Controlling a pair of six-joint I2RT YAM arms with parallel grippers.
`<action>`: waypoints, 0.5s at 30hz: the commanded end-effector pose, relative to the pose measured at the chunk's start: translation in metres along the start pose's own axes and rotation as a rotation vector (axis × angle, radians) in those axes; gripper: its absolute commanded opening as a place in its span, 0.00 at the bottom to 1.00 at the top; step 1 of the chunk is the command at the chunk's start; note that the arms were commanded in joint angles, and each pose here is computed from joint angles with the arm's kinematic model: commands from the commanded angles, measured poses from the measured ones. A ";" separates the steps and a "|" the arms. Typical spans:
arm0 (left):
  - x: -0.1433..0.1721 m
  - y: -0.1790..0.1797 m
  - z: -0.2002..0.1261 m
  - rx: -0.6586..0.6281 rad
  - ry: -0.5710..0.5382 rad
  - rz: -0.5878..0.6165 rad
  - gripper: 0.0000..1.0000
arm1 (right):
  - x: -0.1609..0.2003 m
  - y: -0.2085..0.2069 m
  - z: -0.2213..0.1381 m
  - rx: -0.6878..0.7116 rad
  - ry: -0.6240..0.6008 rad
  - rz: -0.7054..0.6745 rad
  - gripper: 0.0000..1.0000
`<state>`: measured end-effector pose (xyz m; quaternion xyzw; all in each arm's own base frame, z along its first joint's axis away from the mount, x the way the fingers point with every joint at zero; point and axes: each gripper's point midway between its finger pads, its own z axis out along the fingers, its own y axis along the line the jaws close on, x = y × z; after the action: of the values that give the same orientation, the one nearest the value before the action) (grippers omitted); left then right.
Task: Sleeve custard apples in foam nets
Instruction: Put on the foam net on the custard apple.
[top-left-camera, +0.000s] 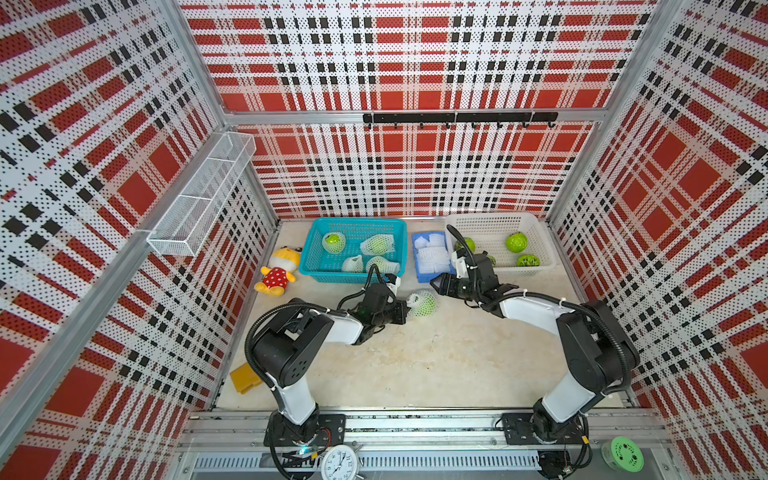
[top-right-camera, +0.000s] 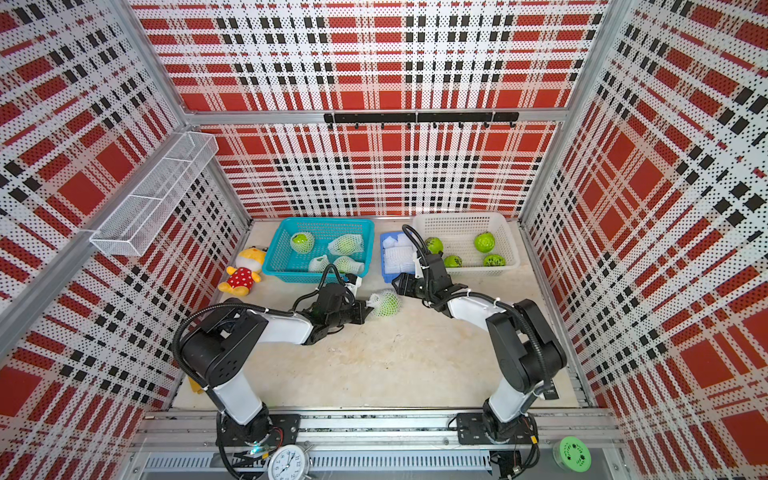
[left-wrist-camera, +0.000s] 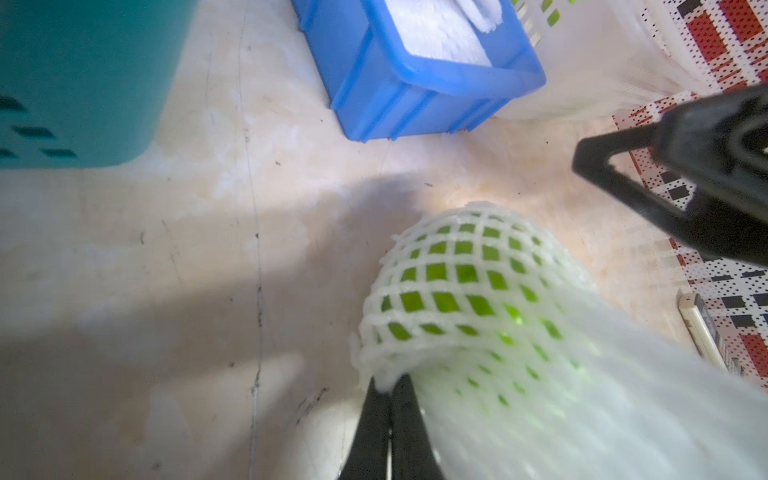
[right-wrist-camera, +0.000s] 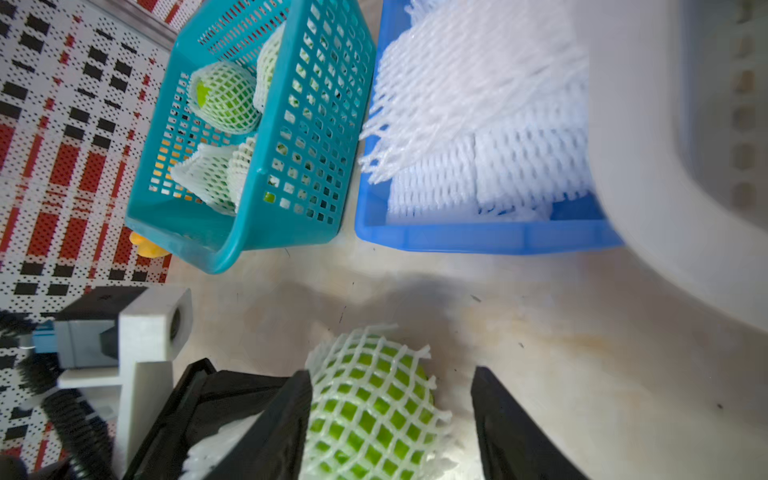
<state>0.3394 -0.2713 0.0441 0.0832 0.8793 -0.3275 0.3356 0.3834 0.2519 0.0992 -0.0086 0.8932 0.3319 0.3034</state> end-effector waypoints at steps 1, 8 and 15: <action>-0.009 -0.002 0.003 -0.001 -0.009 0.009 0.00 | 0.004 0.019 0.012 -0.069 0.023 -0.026 0.73; -0.011 -0.004 0.005 0.002 -0.007 0.012 0.00 | 0.016 0.018 0.031 -0.075 0.065 -0.014 0.78; -0.011 -0.004 0.005 -0.004 -0.003 0.020 0.00 | 0.019 0.012 0.034 -0.061 0.055 0.015 0.55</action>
<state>0.3435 -0.2740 0.0483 0.0870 0.8796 -0.3253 0.3361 0.3762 0.2816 0.0733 -0.0250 0.8974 0.3531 0.2634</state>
